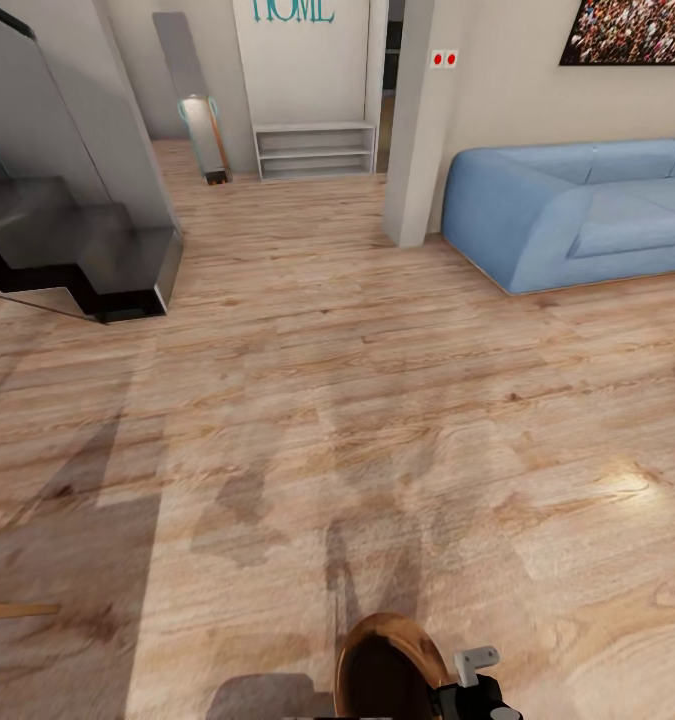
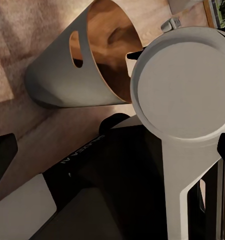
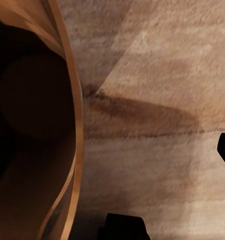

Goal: Put the three can of soda from the living room inside the tash can in the kitchen.

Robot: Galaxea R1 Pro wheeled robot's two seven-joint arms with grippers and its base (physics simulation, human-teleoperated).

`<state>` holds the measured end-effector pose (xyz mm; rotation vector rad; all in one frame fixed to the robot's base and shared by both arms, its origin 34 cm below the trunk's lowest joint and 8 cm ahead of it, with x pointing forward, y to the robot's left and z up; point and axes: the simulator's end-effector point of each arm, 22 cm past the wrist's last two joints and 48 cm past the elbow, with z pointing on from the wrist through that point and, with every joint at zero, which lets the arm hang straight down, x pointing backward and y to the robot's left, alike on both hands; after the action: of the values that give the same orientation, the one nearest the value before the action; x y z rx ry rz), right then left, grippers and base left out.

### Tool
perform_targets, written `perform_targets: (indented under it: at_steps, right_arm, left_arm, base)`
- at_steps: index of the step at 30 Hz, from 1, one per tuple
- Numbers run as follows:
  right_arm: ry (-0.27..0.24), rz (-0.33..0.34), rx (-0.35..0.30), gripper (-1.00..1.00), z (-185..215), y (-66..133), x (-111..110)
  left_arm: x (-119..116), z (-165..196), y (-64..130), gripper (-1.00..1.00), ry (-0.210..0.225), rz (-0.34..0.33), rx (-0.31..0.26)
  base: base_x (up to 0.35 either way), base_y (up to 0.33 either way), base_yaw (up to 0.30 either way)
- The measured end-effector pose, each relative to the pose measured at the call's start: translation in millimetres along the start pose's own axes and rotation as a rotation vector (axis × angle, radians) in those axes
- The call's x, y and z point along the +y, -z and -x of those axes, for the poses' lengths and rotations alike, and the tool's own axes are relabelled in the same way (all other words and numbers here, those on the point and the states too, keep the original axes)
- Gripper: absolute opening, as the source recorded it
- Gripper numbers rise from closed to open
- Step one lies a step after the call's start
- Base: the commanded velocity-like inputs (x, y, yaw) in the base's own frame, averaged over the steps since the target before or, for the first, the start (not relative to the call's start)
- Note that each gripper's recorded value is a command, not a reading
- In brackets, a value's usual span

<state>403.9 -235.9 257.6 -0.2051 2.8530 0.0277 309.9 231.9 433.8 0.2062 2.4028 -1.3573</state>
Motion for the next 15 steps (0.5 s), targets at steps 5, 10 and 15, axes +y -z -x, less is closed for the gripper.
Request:
perform_targets:
  at_steps: [5, 10, 15]
  right_arm:
    - [0.0, 0.0, 0.0, 1.0, 0.0, 0.0, 0.0]
    - [0.0, 0.0, 0.0, 1.0, -0.1, 0.0, 0.0]
    - [0.0, 0.0, 0.001, 1.0, -0.1, 0.0, 0.0]
  left_arm:
    - [0.0, 0.0, 0.0, 1.0, 0.0, 0.0, 0.0]
    - [0.0, 0.0, 0.0, 1.0, 0.0, 0.0, 0.0]
    - [0.0, 0.0, 0.0, 1.0, 0.0, 0.0, 0.0]
  base:
    - [0.0, 0.0, 0.0]
    - [0.0, 0.0, 0.0]
    - [0.0, 0.0, 0.0]
